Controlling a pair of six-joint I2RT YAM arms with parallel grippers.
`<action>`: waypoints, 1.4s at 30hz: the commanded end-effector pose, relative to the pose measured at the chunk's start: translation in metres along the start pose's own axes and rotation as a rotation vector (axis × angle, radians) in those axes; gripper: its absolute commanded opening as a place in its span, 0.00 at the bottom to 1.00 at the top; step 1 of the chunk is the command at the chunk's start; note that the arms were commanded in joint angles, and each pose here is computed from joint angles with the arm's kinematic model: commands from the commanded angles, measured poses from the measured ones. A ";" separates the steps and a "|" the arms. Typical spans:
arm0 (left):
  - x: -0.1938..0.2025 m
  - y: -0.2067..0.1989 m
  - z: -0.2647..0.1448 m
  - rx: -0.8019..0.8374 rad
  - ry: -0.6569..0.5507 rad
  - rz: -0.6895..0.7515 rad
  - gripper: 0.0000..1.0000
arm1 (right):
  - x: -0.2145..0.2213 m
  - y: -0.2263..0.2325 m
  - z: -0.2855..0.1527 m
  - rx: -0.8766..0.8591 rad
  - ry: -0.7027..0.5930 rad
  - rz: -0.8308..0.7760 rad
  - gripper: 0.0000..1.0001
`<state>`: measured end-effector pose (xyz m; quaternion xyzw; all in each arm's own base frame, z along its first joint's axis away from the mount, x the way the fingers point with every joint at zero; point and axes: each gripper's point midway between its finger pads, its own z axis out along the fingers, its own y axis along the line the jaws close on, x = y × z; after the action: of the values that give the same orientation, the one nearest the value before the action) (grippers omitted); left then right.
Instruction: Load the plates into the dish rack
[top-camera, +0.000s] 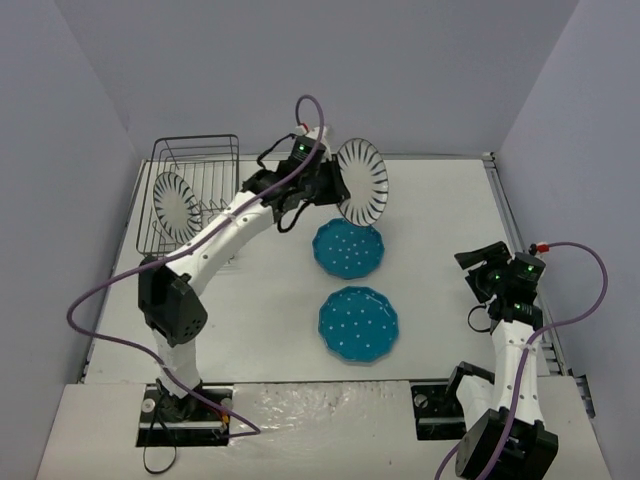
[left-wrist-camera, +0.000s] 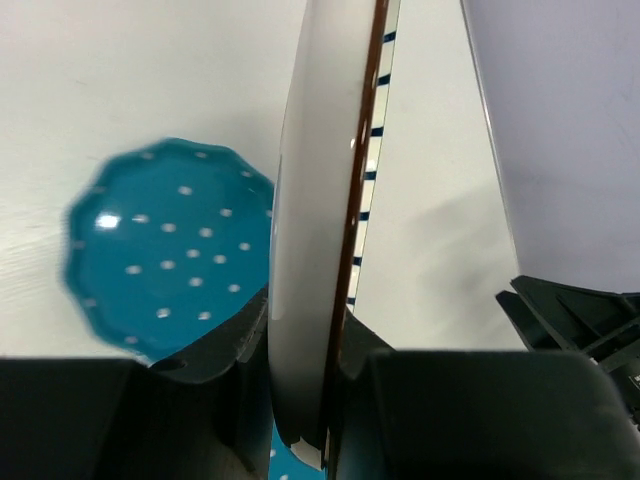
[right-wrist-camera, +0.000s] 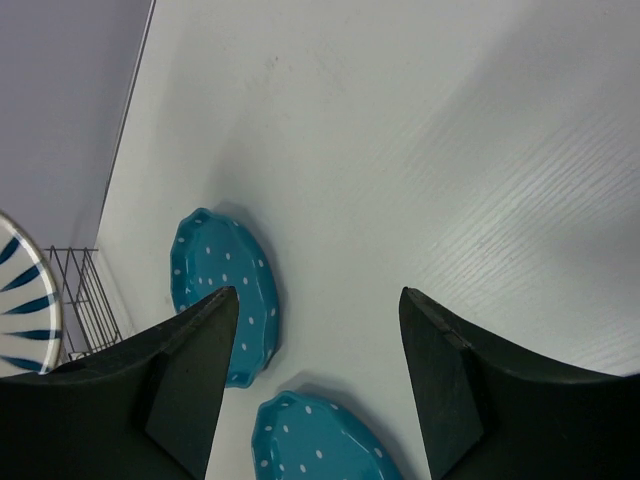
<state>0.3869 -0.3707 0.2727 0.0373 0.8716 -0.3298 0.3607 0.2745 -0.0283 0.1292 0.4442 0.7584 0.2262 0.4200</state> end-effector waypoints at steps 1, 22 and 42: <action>-0.096 -0.006 -0.116 -0.011 -0.313 0.087 0.00 | -0.014 0.015 -0.002 -0.045 -0.050 -0.071 0.62; -0.126 0.214 -0.215 -0.559 -0.436 0.085 0.00 | -0.003 0.000 0.030 -0.019 0.061 -0.204 0.62; -0.136 0.291 -0.259 -0.826 -0.488 0.084 0.00 | 0.006 0.006 0.034 -0.042 0.081 -0.209 0.62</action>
<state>0.4023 0.0172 0.2519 -0.1424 0.8917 0.0369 0.4282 0.2881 -0.0213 0.0883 0.3700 0.8222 0.2035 0.3818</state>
